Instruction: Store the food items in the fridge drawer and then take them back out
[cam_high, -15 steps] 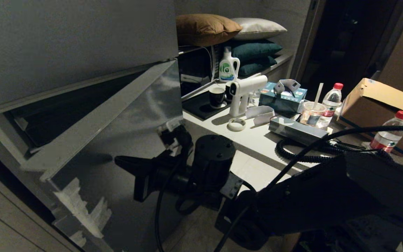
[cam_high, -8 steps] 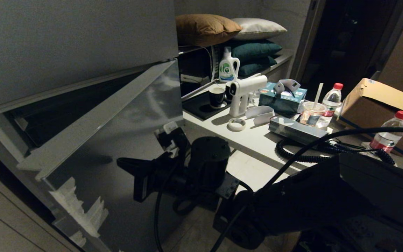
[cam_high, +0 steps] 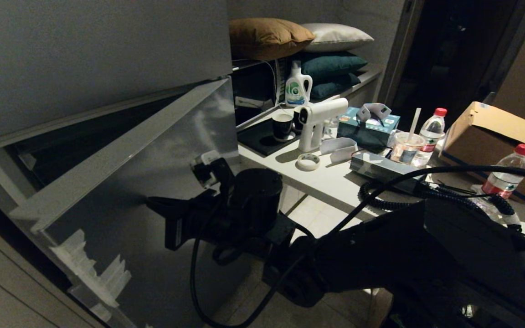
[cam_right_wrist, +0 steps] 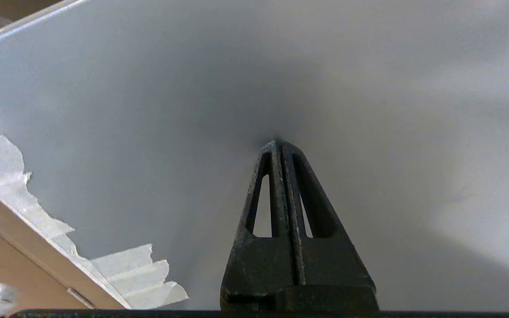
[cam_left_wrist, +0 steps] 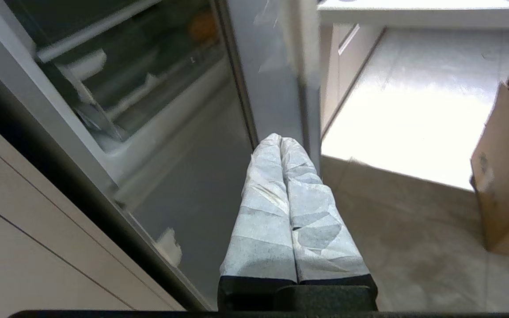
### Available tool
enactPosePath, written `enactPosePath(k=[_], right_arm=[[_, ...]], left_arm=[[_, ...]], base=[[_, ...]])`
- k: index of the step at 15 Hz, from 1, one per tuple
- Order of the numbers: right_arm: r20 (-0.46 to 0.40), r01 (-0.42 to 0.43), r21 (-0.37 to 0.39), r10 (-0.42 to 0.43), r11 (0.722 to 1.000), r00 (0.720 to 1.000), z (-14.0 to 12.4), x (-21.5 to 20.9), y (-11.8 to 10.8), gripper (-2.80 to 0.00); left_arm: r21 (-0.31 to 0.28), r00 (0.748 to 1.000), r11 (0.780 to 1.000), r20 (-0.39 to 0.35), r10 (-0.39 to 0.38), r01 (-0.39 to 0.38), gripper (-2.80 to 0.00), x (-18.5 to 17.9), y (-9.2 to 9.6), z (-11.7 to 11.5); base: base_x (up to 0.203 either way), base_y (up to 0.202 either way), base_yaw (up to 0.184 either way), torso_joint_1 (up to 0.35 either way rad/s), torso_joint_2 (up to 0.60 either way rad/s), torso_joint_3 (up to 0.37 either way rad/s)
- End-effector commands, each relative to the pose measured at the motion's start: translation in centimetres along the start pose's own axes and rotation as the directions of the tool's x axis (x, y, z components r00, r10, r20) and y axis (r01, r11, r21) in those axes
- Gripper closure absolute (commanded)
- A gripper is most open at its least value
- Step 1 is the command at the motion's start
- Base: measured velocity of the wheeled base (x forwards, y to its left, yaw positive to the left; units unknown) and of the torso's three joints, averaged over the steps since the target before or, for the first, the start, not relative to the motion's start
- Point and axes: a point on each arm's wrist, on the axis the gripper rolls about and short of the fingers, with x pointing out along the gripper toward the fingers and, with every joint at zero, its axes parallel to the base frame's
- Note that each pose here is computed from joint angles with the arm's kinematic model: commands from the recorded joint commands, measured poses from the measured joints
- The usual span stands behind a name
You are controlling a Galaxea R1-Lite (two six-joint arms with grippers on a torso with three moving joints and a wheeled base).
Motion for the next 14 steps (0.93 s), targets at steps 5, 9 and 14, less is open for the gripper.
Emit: enactPosePath(k=[5, 9, 14], right_arm=[[0.024, 0.009, -0.018, -0.009, 1.0, 1.0, -1.0, 3.7, -1.8, 0.0], [-0.01, 0.024, -0.011, -0.024, 1.0, 1.0, -1.9, 3.9, -2.3, 0.0], [-0.039, 0.03, -0.025, -0.031, 0.999, 0.999, -2.8, 4.0, -2.6, 0.0]], left_arm=[[-0.051, 0.974, 0.985, 0.168, -0.153, 0.164, 0.0, -0.9, 1.1, 8.1], [-0.171, 0.871, 0.855, 0.052, -0.488, 0.489, 0.0, 2.1, 0.8, 8.9], [-0.247, 0.836, 0.817, -0.045, -0.547, 0.521, 0.0, 8.2, 1.3, 9.9]], base=[[0.0, 0.0, 0.0, 0.0, 0.0, 0.0], [0.0, 0.0, 0.0, 0.0, 0.0, 0.0], [0.0, 0.0, 0.0, 0.0, 0.0, 0.0]])
